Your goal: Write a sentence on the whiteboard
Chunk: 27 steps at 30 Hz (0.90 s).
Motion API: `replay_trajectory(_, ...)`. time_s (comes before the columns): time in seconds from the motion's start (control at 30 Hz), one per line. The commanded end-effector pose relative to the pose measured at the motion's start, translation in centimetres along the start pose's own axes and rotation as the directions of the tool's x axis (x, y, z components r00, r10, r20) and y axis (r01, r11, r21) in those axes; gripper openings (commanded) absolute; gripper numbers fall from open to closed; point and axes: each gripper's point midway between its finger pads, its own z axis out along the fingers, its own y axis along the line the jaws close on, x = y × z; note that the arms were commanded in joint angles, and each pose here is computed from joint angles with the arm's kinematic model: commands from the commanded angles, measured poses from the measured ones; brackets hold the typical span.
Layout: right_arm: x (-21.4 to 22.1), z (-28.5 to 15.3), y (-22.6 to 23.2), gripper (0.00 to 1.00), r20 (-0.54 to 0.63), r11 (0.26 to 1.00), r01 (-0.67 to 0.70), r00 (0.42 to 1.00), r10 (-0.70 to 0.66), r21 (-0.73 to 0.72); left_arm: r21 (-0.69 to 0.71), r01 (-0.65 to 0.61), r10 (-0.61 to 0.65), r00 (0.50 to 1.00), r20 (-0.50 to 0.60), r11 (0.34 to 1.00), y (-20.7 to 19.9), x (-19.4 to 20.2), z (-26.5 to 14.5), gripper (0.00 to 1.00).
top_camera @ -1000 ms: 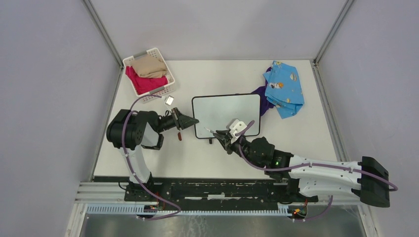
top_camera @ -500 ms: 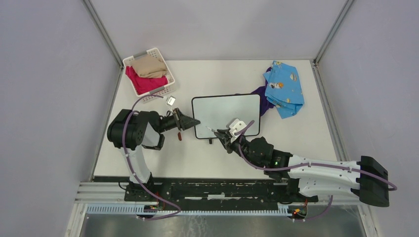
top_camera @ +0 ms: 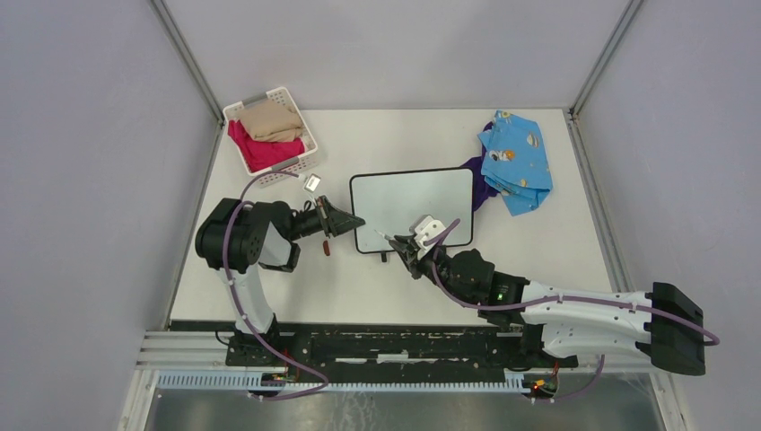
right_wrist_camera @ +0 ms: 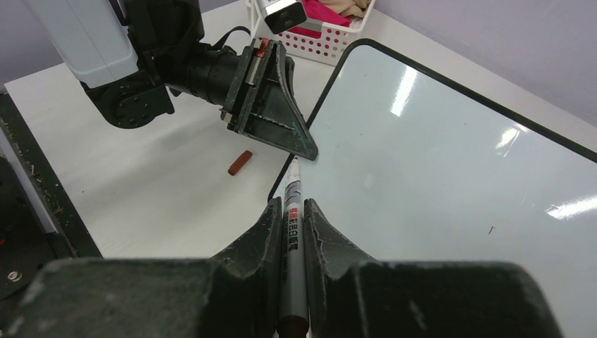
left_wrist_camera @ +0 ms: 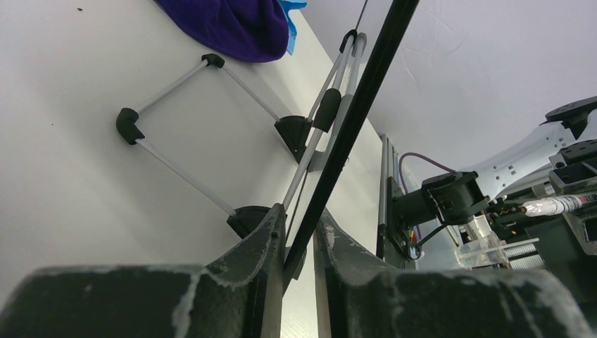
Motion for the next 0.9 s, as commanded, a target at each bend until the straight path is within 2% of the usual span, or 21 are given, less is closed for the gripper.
replay_trajectory(0.0, -2.0, 0.3, -0.7, 0.00, 0.055, 0.998, -0.023, 0.998, 0.020, 0.052, 0.093, -0.215, 0.211, 0.976, 0.056, 0.972, -2.0, -1.5, 0.2, 0.18)
replay_trajectory(0.1, -1.5, 0.1, -1.0, 0.00, 0.051, 0.998, -0.022, 0.999, 0.018, 0.063, 0.091, -0.212, 0.208, 0.977, 0.049, 0.973, -1.8, -1.1, 0.2, 0.20)
replay_trajectory(0.23, -1.2, -0.1, -1.2, 0.00, 0.048, 0.997, -0.021, 0.999, 0.017, 0.072, 0.089, -0.206, 0.202, 0.978, 0.045, 0.975, -1.6, -1.0, 0.2, 0.30)
replay_trajectory(0.3, -1.2, -0.2, -1.3, 0.00, 0.048, 0.997, -0.021, 0.999, 0.018, 0.074, 0.089, -0.200, 0.197, 0.979, 0.045, 0.976, -1.6, -1.0, 0.2, 0.31)
replay_trajectory(0.63, -0.6, -0.1, -1.4, 0.00, 0.040, 0.996, -0.020, 0.999, 0.016, 0.087, 0.095, -0.196, 0.193, 0.981, 0.037, 0.976, -1.6, -0.8, 0.3, 0.30)
replay_trajectory(0.87, -0.3, 0.5, -3.0, 0.00, 0.033, 0.980, -0.015, 0.999, 0.008, 0.199, 0.094, -0.191, 0.189, 0.981, 0.036, 0.977, -1.6, -0.7, 0.3, 0.28)
